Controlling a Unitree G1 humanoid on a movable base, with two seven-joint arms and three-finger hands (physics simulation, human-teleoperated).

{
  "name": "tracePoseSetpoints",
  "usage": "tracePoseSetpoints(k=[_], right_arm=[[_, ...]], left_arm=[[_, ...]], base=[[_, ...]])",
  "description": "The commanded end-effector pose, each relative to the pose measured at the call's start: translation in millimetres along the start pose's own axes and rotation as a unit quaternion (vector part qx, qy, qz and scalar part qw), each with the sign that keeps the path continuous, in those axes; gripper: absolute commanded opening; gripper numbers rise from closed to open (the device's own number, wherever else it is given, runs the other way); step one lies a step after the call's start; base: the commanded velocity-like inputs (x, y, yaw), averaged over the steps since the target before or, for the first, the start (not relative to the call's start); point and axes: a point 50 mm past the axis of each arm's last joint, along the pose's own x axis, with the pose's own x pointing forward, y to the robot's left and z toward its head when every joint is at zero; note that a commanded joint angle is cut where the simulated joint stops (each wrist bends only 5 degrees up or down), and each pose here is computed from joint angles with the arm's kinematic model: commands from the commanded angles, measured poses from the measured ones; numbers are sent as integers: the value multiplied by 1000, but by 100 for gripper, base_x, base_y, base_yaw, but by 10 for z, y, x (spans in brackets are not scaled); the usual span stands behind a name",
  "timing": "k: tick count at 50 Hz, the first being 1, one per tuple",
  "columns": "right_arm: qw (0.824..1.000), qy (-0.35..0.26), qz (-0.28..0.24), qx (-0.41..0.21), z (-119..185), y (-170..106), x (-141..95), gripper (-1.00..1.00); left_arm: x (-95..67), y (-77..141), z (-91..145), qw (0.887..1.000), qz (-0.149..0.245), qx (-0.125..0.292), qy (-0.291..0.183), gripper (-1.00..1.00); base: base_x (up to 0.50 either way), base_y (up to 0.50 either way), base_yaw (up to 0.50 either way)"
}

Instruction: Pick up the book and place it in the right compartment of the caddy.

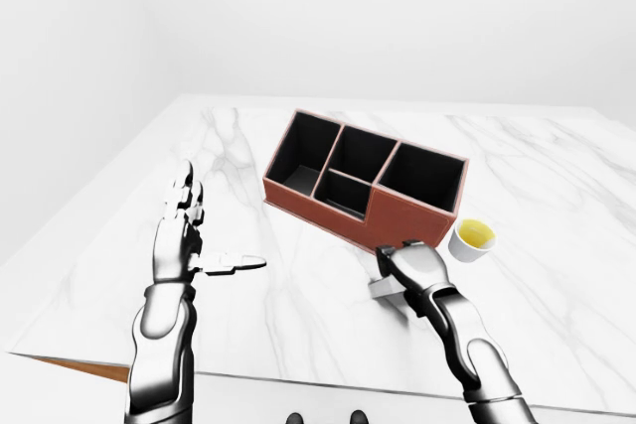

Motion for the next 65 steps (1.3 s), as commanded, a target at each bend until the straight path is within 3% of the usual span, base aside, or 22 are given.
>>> tracePoseSetpoints(k=[1, 32, 56, 60, 65], right_arm=[[997, -27, -57, 37, 127, -192, -11, -100], [971, -92, -202, 91, 321, -947, -213, -100], [915, -179, -340, 123, 476, -1645, -515, -100], [896, -201, -377, 122, 522, -1820, -607, -100], [884, -217, -399, 112, 552, -1975, -656, -100]], left_arm=[[-5, -3, -3, 1000, -1, -2, 1, 100], [6, 21, -25, 1000, 4, -4, 5, 100], [5, 18, -44, 1000, 3, -6, 7, 100], [2, 20, -34, 1000, 3, -6, 6, 100], [-3, 21, -24, 1000, 3, -6, 4, 100]], base=[[0, 0, 0], [0, 0, 0], [0, 0, 0], [0, 0, 0], [0, 0, 0]])
